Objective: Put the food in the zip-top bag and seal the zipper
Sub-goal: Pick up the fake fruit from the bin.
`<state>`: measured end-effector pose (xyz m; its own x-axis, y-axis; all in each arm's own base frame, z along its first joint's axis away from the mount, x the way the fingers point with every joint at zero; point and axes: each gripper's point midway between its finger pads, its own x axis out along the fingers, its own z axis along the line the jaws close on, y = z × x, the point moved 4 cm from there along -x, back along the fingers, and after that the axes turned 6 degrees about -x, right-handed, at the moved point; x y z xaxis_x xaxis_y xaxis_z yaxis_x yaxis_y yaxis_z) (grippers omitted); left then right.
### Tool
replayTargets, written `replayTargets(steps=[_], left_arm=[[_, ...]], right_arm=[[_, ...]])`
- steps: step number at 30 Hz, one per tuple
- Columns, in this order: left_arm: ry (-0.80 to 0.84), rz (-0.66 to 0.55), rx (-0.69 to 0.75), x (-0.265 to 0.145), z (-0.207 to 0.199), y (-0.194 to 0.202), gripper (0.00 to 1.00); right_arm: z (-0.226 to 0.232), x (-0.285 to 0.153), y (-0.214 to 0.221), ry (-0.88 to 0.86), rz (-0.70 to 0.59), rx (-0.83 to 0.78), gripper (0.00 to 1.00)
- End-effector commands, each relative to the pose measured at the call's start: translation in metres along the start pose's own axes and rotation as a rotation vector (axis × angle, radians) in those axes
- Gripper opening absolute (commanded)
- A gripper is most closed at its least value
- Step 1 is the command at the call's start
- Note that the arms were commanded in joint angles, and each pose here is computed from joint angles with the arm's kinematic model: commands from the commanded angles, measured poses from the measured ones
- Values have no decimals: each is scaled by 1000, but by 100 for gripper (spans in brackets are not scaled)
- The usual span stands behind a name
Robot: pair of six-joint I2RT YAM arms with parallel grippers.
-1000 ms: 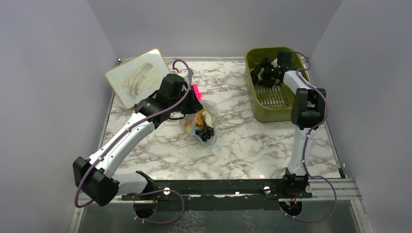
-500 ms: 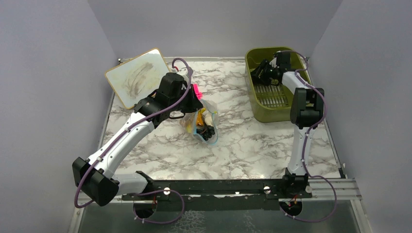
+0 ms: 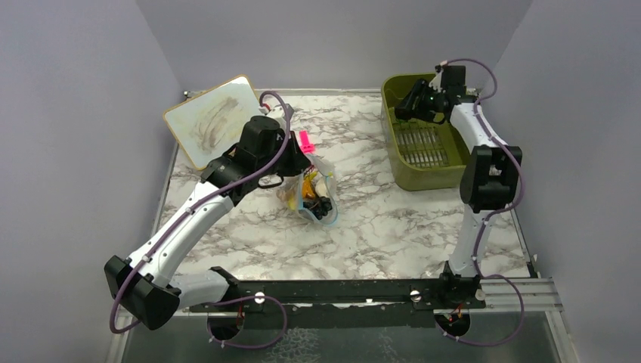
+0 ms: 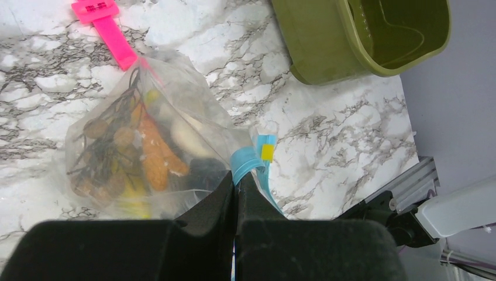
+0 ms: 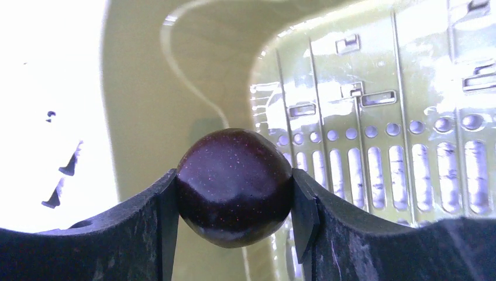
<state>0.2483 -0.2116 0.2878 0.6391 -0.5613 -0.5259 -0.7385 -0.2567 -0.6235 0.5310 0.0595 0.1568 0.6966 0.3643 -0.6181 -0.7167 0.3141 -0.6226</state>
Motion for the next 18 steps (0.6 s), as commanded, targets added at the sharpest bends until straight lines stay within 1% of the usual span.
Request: replayTargets(steps=[1, 5, 10, 14, 18], left_arm=[[21, -89, 35, -16, -3, -11, 0], [21, -107, 32, -21, -3, -11, 0], [25, -111, 20, -26, -1, -7, 0], [27, -117, 8, -30, 1, -4, 0], [47, -96, -3, -29, 0, 2, 0]], right_arm=[[32, -64, -42, 11, -137, -102, 38], [54, -103, -48, -14, -156, -143, 37], [76, -147, -37, -52, -182, -197, 37], [100, -178, -17, -122, -203, -247, 37], [120, -198, 10, -197, -198, -290, 37]])
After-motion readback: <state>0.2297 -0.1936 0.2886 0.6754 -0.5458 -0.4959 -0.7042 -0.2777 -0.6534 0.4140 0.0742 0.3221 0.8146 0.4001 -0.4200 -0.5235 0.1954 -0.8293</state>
